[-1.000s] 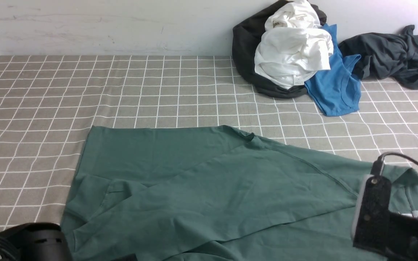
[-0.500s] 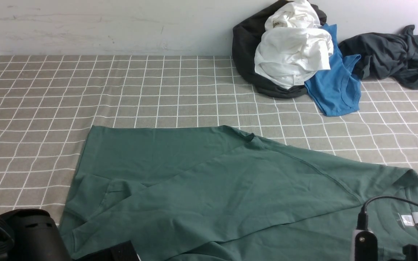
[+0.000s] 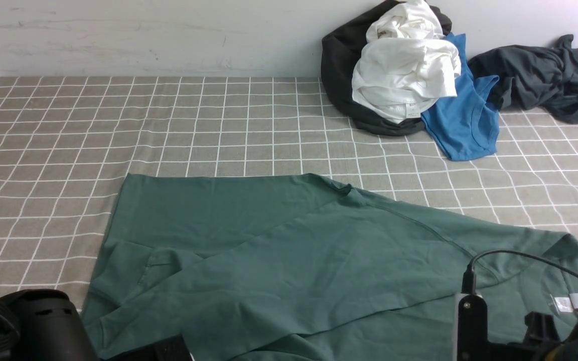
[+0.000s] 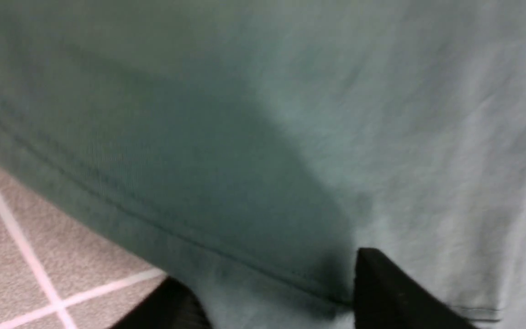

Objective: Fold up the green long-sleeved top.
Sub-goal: Use both arms simultaneously to clamp the lower edge of the clothing fabric, then use both arms to drag the lower edge of the fabric forward and fold it over the upper edge

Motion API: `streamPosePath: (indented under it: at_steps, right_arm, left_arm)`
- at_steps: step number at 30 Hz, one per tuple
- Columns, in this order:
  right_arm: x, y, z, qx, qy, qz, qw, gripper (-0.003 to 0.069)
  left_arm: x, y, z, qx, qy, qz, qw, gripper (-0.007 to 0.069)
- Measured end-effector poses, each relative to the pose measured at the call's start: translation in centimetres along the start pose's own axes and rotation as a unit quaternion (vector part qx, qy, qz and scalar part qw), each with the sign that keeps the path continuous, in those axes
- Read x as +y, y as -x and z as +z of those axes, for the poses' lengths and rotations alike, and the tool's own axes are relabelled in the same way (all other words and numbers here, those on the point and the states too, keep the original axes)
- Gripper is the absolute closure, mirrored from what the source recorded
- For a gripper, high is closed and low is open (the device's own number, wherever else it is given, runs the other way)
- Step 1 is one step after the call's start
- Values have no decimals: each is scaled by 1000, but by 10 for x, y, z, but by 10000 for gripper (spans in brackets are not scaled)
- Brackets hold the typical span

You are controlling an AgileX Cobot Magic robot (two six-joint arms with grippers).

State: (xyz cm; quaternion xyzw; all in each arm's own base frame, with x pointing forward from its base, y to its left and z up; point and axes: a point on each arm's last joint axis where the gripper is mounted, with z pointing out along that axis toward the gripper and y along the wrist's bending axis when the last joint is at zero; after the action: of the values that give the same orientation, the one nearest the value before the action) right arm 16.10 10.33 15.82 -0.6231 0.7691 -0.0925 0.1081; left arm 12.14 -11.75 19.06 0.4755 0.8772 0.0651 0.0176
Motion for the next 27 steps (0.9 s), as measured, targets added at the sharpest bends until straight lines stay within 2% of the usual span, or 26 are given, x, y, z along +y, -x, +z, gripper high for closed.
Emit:
streamPosePath:
  at_steps: [4,5,6,8,10,15,19,21,23,27]
  right_arm:
    - [-1,0,-1,5,0,0,1000,428]
    - [-1,0,-1,6,1,0,1000,435]
    - [-1,-1,-2,11,3,0,1000,503]
    - [-1,-1,-3,12,2,0,1000,544]
    - [-5,-2,-14,12,-8,3,1000,633]
    - [-32,4,-53,-11,-69,18,997,652]
    - [-70,8,-76,-48,-109,74,990,652]
    - [-84,8,-80,-62,-116,95,987,652]
    - [-111,12,-80,-79,-109,119,984,652]
    - [-152,16,-69,-86,-73,137,984,652]
  left_arm:
    - [0,0,0,0,0,0,1000,602]
    - [0,0,0,0,0,0,1000,602]
    - [0,0,0,1,0,0,1000,602]
    - [0,-1,0,3,0,0,1000,602]
    - [1,-3,-1,18,0,-1,1000,602]
    - [24,2,-19,27,23,-21,999,602]
    - [62,14,-49,-21,49,-53,997,602]
    - [76,18,-58,-35,57,-56,996,602]
    - [108,28,-73,-64,75,-63,993,602]
    - [153,48,-78,-78,92,-63,991,602]
